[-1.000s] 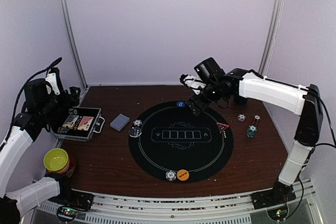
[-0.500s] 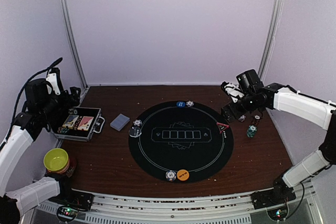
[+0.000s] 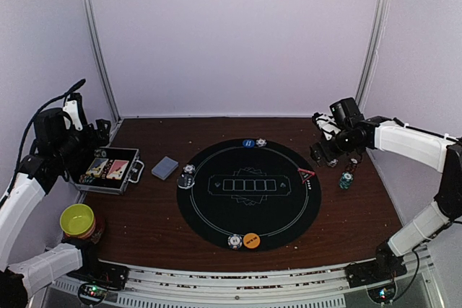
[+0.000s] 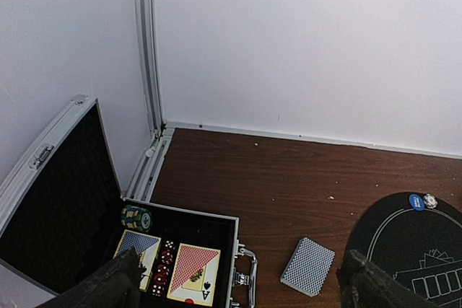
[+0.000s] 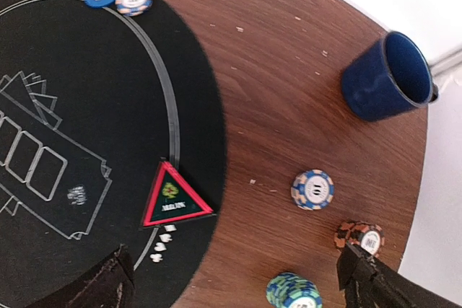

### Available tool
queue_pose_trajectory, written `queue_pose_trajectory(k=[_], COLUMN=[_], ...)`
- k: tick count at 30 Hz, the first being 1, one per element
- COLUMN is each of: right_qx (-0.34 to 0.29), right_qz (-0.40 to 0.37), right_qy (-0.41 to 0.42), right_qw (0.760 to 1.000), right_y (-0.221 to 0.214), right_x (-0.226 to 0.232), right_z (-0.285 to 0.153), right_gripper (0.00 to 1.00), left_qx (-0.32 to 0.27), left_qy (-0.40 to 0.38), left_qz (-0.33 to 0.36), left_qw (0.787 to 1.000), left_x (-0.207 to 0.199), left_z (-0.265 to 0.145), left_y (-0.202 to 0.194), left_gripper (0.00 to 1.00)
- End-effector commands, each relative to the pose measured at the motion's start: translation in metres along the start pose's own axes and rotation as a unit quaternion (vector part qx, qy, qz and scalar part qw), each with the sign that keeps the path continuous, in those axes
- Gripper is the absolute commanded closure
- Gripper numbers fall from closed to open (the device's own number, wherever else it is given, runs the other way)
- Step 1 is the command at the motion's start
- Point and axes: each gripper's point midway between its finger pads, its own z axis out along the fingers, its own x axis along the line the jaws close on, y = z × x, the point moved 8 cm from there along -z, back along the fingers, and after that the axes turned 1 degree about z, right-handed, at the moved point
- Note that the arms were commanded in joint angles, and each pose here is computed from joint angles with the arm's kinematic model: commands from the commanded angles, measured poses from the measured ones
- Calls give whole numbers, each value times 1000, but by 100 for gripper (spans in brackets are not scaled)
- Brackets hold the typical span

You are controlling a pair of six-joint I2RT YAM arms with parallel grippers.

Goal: Distribute texas hold em gaming equipment
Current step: Pick up the pile of poker chips from the pile of poker chips.

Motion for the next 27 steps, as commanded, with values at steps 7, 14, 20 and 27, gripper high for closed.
queue_pose_trajectory(k=[7, 14, 20, 27], right_qx=[12, 12, 42, 65], right_qz=[97, 163, 171, 148], right_qy=[-74, -127, -104, -18], right_qw=[992, 978, 979, 987], right_y=[-16, -30, -37, -48], right_x=[-73, -113, -115, -101], right_z=[11, 16, 26, 20], right_gripper=[0, 0, 0, 9], left_qx=[-21, -24, -26, -31], left_qy=[-11, -18, -19, -19], left_qz=[-2, -4, -4, -5], left_qw=[1000, 1000, 999, 999], left_x=[-1, -2, -3, -2], left_z=[-4, -5, -6, -8], left_y=[9, 10, 11, 13], left_gripper=[2, 2, 2, 2])
